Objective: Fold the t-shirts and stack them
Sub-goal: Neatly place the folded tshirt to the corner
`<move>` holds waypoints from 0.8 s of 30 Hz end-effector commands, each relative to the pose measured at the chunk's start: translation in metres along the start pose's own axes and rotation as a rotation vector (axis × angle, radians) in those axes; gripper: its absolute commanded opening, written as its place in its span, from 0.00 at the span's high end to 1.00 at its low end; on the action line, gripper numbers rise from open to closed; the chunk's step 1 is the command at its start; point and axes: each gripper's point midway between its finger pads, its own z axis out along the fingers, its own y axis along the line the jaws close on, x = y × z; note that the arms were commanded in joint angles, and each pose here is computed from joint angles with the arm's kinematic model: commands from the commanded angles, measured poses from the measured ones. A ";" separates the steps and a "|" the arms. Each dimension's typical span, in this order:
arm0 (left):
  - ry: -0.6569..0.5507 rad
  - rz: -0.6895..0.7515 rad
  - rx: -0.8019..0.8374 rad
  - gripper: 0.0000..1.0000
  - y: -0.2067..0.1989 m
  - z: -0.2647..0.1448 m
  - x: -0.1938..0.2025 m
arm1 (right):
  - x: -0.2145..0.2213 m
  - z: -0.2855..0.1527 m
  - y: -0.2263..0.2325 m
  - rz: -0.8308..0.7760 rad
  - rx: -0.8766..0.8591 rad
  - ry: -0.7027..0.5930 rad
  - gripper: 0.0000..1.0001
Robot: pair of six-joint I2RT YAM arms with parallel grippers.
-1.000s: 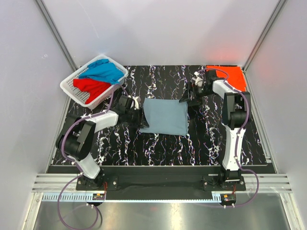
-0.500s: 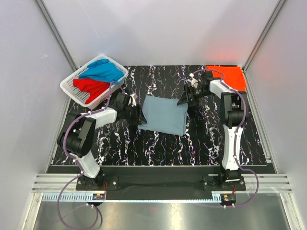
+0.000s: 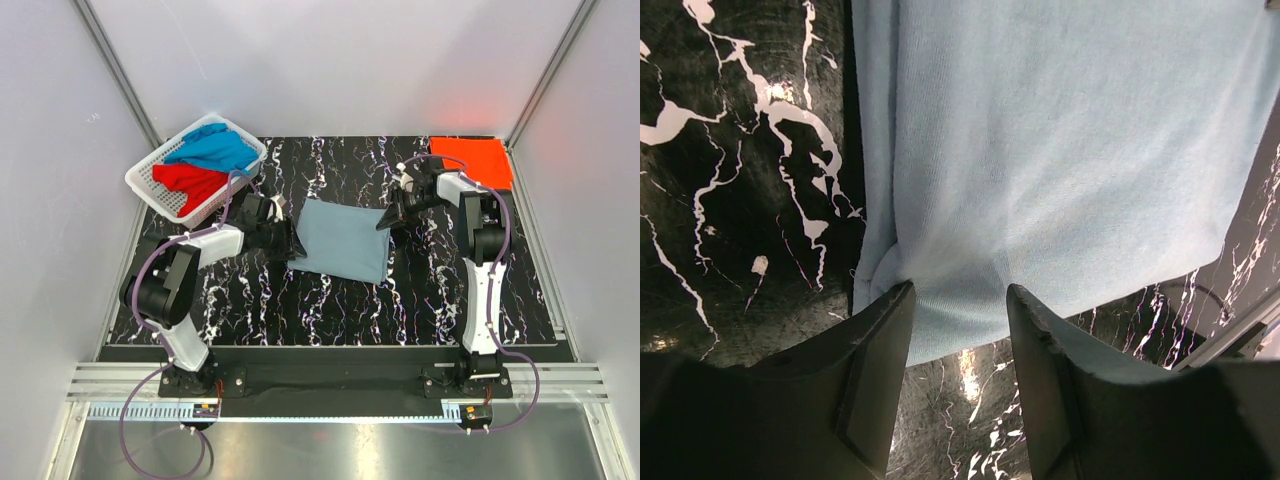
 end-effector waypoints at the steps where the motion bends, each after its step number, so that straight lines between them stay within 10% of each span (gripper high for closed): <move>1: 0.049 -0.047 -0.174 0.50 0.049 0.008 0.026 | -0.012 -0.007 0.008 -0.035 0.011 -0.059 0.91; 24: -0.252 0.209 0.047 0.39 -0.070 -0.149 -0.070 | -0.065 -0.129 0.039 -0.274 0.576 -0.229 1.00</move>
